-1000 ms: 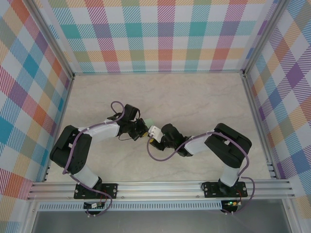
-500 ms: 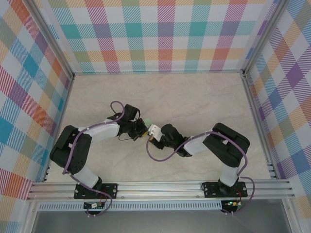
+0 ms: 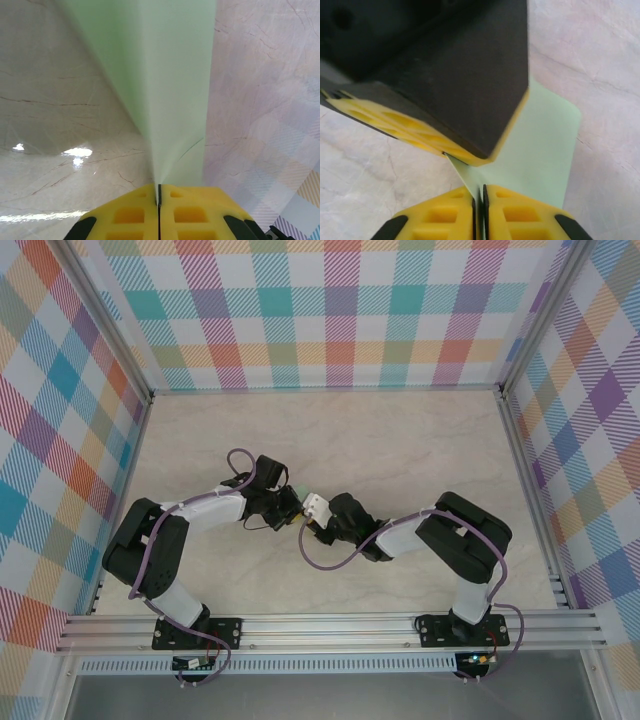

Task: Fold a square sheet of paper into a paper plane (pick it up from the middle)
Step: Fold the wing for the fifth time at the center of the table.

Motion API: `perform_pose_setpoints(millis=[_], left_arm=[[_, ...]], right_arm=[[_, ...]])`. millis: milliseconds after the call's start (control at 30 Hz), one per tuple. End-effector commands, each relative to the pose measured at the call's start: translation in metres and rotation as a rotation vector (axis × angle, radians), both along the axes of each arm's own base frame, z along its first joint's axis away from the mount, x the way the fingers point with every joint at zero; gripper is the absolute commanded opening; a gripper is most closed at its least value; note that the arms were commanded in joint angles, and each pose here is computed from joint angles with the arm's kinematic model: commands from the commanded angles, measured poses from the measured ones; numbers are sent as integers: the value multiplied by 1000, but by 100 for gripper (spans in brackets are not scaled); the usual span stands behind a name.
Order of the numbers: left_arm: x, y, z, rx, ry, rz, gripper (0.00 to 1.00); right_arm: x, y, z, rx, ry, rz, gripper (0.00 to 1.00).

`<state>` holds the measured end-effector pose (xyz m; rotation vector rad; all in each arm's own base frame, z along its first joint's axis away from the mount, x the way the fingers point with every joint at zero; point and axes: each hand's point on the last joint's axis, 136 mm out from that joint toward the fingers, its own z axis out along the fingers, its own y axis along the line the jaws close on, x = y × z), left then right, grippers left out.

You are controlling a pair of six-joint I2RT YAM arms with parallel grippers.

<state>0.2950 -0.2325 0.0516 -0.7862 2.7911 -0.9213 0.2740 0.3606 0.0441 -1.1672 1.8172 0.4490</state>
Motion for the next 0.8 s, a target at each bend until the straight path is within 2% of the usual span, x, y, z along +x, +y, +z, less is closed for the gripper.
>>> perform_pose_setpoints(millis=[0, 67, 200, 367, 533, 767], left_arm=[[3, 0, 19, -1, -32, -8, 14], [3, 10, 23, 25, -35, 3, 21], [9, 37, 39, 71, -79, 52, 42], [11, 66, 54, 114, -130, 107, 61], [7, 76, 56, 125, -159, 114, 67], [7, 61, 48, 29, -204, 76, 69]], right_arm=[[-1, 9, 5, 41, 28, 19, 9], [-2, 8, 4, 60, 75, 14, 7], [-5, 4, 0, 95, 189, -8, 5], [-4, 1, 3, 185, 350, -61, 3], [-3, 3, 13, 269, 482, -83, 1], [7, 0, 18, 344, 681, -170, 0]])
